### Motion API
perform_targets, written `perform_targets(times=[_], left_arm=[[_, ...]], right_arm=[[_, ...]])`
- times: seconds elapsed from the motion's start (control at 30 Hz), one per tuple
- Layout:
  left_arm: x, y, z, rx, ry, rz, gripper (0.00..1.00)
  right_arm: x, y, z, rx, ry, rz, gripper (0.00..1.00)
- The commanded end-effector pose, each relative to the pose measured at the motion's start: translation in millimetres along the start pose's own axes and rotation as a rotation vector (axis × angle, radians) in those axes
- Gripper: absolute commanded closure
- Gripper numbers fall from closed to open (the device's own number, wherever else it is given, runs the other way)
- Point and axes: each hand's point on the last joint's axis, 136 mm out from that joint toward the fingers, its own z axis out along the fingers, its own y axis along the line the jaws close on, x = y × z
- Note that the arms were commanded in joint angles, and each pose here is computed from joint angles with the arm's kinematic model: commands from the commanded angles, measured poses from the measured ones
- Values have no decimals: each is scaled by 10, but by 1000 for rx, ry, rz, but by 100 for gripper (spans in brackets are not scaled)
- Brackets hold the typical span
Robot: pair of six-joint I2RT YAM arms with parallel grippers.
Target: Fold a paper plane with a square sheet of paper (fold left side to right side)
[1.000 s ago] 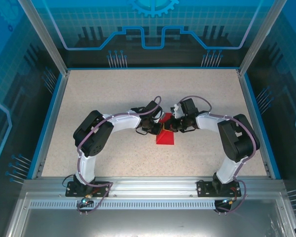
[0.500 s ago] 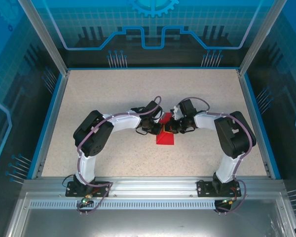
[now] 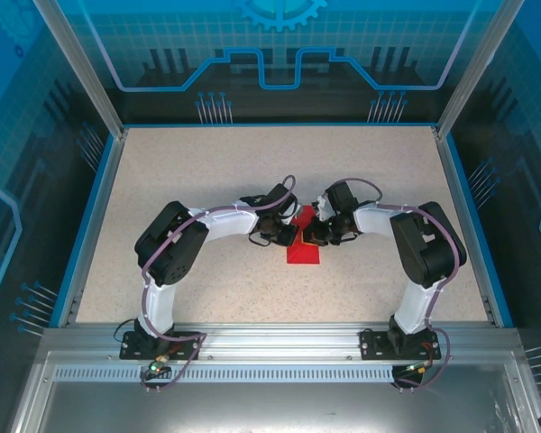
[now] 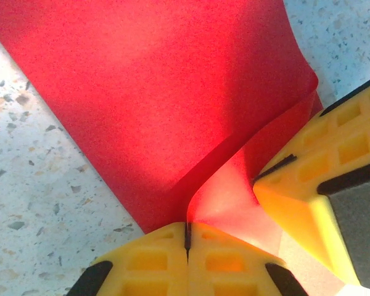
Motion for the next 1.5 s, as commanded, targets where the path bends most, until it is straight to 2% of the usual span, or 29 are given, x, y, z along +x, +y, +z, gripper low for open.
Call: perform_targets(times=[0.0, 0.27, 0.43, 0.57, 0.63, 0.73, 0.83, 1.07, 1.47], left_arm=[[231, 56, 153, -13, 93, 4, 95], [209, 35, 115, -10, 88, 8, 91], [86, -37, -85, 0, 40, 12, 80], [-37, -113, -344, 5, -21, 22, 68], [-56, -143, -439, 14, -40, 20, 66], [12, -222, -524, 60, -41, 2, 66], [96, -407, -573, 163, -38, -19, 67], [287, -704, -518, 353, 0, -89, 71], [393, -578, -192, 329, 56, -148, 74]], right_arm=[[90, -98, 41, 55, 39, 3, 98], [164, -222, 70, 94, 60, 20, 98], [203, -264, 93, 101, 70, 30, 98], [207, -262, 95, 98, 71, 29, 98], [205, -260, 92, 96, 70, 31, 98], [200, -240, 91, 89, 69, 27, 98], [203, -232, 95, 85, 71, 24, 98], [199, -216, 96, 79, 72, 21, 98], [206, -205, 89, 80, 74, 17, 98]])
